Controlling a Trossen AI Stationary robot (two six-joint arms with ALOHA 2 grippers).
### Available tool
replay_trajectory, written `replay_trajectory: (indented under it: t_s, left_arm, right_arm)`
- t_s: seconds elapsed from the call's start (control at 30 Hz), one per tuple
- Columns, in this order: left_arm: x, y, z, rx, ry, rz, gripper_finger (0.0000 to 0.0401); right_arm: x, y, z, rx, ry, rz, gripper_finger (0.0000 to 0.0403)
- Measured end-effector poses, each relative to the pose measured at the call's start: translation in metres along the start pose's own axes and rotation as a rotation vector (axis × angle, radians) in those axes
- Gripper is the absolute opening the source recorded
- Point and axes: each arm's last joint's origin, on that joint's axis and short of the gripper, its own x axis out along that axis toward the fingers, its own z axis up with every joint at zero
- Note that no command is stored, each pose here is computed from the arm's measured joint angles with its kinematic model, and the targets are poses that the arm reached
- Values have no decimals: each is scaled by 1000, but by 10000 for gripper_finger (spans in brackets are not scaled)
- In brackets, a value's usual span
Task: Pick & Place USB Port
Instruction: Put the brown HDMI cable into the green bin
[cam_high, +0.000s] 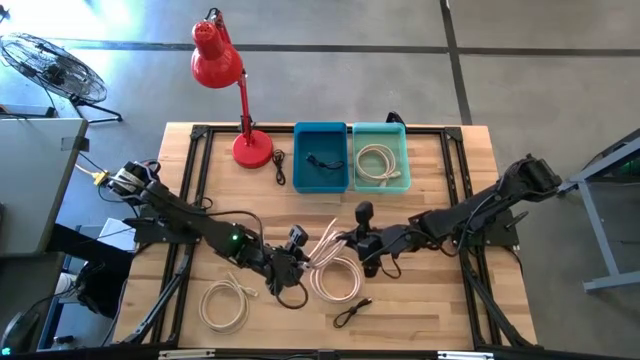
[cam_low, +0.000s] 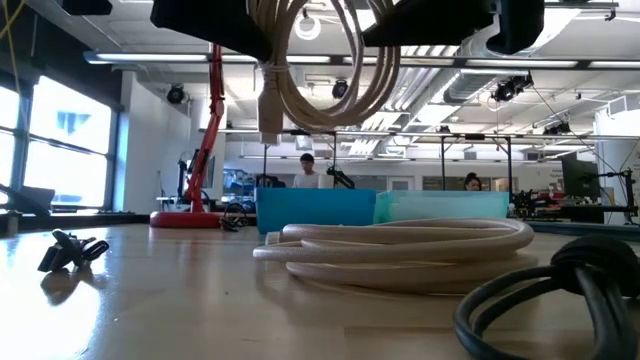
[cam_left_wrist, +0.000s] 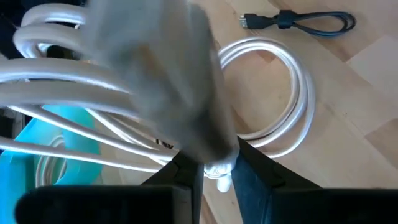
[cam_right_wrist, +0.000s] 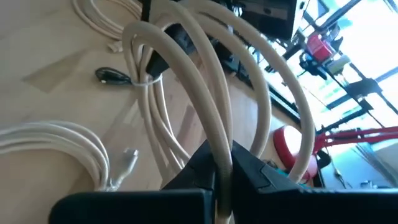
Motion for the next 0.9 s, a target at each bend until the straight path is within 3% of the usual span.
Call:
replay_trajectory:
  t_s: [0.33,0.53,0.67,0.77,0.9]
  left_arm:
    - [0,0,-4,-31,54,19,62]
    - [-1,-6,-5,-28,44,-60,73]
    - [-1,-4,-6,-47,53,-51,84]
    - [-1,-5,-6,-48,53,-61,87]
    - [-1,-6,-6,-49,42,-94,87]
  right_arm:
    - [-8,12,0,-36,92,-76,9]
    - [-12,18,-1,-61,116,-98,8]
    - [-13,17,-3,-73,151,-139,8]
    - [-18,12,-4,-86,195,-215,8]
    - [-33,-3,-3,-93,275,-410,8]
